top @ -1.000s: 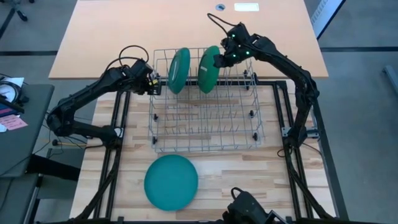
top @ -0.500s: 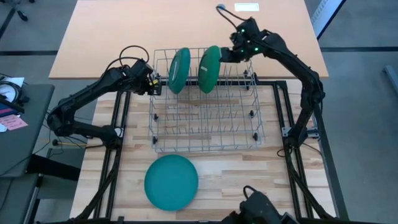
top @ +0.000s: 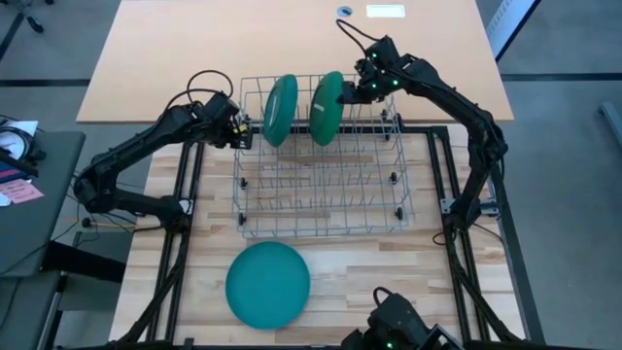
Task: Sort dishes
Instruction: Put the green plate in the dish rack
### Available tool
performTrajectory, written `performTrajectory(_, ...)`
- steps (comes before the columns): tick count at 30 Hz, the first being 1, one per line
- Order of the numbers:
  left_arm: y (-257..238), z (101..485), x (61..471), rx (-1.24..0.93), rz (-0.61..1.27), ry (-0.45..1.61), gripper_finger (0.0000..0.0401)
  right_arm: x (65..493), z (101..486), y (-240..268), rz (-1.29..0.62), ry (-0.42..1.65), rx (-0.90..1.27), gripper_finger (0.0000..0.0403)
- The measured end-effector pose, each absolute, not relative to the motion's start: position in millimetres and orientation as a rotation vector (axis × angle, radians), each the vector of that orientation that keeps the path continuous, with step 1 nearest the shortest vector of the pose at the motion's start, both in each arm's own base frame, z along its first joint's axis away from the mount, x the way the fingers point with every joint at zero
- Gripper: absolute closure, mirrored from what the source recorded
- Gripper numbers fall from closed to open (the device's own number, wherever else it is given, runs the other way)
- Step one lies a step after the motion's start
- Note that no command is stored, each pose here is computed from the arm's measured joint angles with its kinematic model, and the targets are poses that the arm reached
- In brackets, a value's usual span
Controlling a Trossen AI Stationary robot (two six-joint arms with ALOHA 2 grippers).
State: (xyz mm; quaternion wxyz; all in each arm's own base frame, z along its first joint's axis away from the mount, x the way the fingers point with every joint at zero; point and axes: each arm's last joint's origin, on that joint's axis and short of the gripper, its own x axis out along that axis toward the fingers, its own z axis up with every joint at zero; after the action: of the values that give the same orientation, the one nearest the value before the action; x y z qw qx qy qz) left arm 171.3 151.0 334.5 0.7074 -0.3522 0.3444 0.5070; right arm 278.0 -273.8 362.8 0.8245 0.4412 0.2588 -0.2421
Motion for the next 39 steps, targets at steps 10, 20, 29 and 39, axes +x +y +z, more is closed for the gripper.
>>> performTrajectory(10, 151.1, 334.4, 171.2, -0.789, 1.131, 0.76, 0.0254, 280.6, 357.3, -277.1, -0.525, 0.524, 0.925, 0.0358)
performTrajectory(20, 151.2, 334.4, 171.2, -0.775, 1.127, 0.768, 0.0254, 284.6, 362.8, -280.3, -0.498, 0.446, 0.934, 0.0397)
performTrajectory(29, 151.2, 334.4, 171.1, -0.778, 1.126, 0.767, 0.0254, 278.2, 376.0, -278.9, -0.462, 0.38, 0.97, 0.0402)
performTrajectory(39, 151.1, 334.4, 171.1, -0.778, 1.126, 0.768, 0.0254, 262.3, 404.7, -267.3, -0.427, 0.291, 0.963, 0.0403)
